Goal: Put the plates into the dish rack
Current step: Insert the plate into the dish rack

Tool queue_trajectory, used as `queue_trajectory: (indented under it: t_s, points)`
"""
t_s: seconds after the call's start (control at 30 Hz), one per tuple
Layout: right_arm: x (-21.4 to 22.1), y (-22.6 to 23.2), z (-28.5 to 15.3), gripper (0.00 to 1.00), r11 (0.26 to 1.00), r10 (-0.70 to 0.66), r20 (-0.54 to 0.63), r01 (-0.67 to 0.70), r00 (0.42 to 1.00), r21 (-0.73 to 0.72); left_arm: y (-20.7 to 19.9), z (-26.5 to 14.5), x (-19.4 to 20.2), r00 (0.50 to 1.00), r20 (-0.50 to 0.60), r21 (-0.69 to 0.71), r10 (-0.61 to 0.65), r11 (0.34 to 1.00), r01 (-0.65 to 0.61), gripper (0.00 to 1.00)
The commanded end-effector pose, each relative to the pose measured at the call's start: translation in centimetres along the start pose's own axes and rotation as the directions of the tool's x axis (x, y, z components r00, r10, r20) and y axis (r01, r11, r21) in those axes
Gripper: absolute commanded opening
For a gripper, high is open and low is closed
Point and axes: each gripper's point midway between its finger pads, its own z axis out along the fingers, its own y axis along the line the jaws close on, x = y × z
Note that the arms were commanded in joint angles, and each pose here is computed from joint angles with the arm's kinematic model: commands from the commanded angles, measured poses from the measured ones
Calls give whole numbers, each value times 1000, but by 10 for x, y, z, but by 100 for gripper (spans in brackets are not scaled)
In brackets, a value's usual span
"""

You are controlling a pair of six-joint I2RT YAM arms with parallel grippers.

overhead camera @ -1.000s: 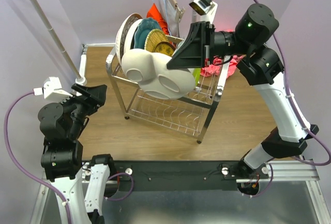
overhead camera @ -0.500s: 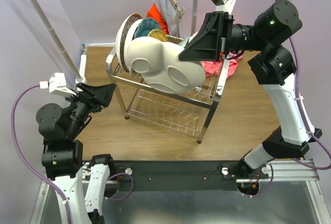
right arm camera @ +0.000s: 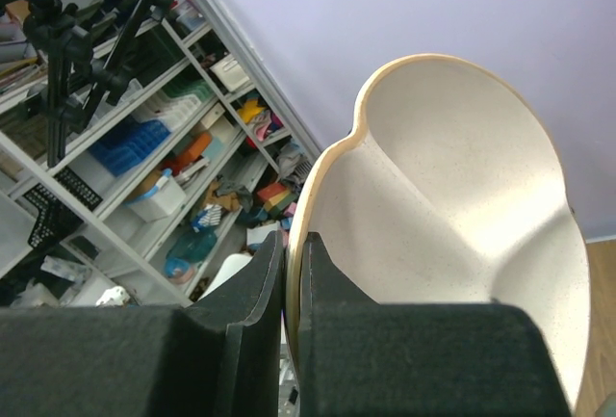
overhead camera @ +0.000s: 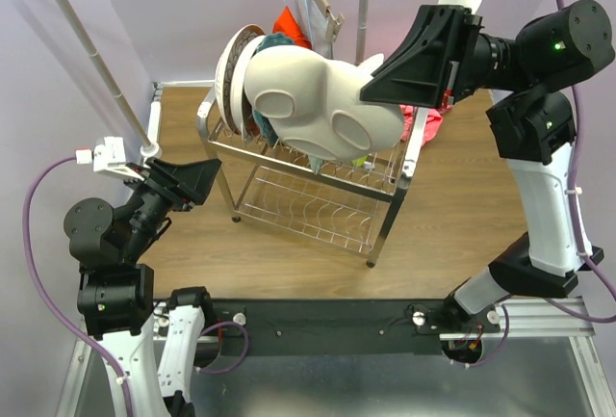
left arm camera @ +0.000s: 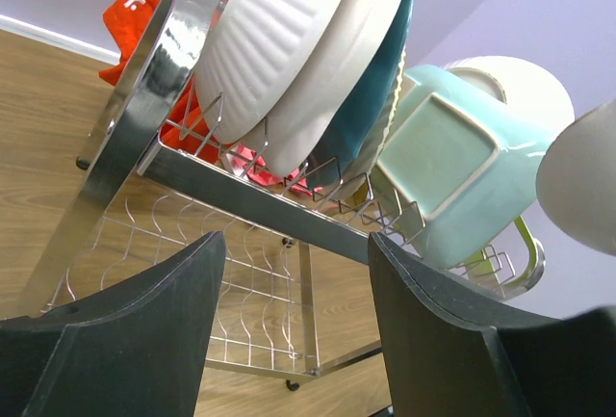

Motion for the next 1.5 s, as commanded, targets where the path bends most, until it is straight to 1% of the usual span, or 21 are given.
queue_trajectory:
  t_s: [0.0,0.27,0.9,1.07,1.23,1.47]
  points:
    - [-28,70,-18,1,964,-247,143,259,958,-66,-11,-5,2,999,-9,52,32,998,-31,70]
    - [-32,86,-31,0,950,-299,170,309,939,-35,-10,-7,7,999,-20,54,31,998,-30,70]
    - [-33,119,-46,0,909,-406,211,416,889,-7,-4,-8,15,999,-38,49,36,998,-34,70]
    - [-31,121,-49,0,906,-415,213,422,884,14,-5,-8,16,999,-43,53,25,998,-23,70]
    - [-29,121,-52,0,905,-420,212,424,882,29,-16,-11,14,998,-46,91,30,996,-26,70]
    - [-32,123,-53,0,891,-450,223,452,865,44,-12,-7,16,998,-59,90,27,996,-22,70]
